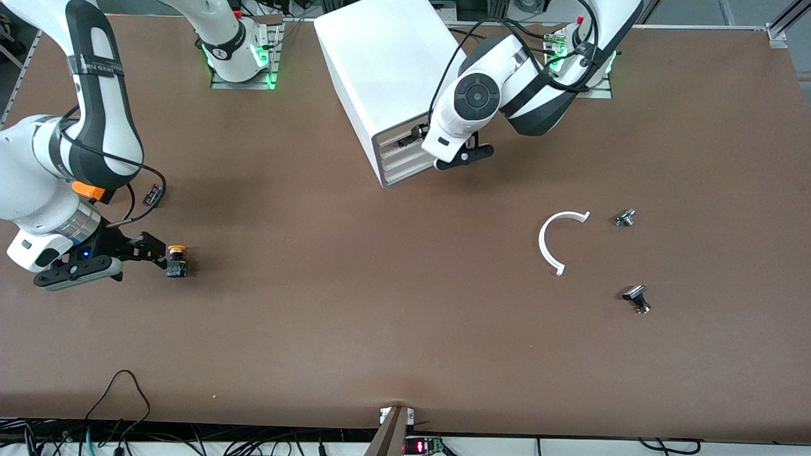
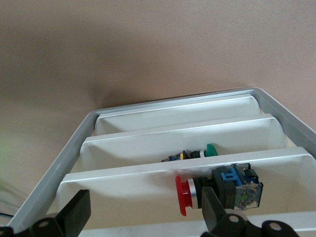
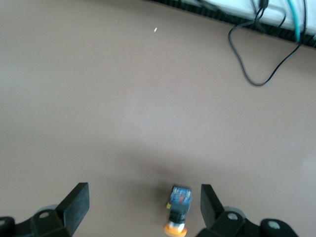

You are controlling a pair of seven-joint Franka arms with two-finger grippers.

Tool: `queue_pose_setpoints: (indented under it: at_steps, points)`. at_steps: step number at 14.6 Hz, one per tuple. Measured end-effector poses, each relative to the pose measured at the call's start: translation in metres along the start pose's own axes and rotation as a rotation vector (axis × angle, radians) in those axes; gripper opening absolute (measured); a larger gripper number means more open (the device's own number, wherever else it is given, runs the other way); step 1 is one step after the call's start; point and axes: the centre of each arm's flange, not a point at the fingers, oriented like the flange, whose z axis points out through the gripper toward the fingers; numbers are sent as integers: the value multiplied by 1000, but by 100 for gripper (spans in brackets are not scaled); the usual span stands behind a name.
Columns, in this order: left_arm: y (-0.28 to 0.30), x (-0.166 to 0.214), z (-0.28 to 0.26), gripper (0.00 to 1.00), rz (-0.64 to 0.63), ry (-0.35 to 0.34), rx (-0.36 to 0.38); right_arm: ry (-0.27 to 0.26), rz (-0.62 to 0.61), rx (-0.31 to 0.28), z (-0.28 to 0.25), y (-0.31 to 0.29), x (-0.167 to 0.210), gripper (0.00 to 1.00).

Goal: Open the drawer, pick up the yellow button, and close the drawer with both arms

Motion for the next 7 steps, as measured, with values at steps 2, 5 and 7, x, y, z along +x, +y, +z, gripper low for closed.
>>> queue_pose_setpoints:
  at_steps: [2,5,7]
  points:
    - [0,0,0,100,-1,-2,1,-61,40,-9,-26,-7,9,100]
    - [-1,3,-6,100,-10,-8,-10,-136,93,17,-74,-14,17,100]
    - [-6,17,-28,100,-30,-8,-27,-183,130,11,-112,-23,20,100]
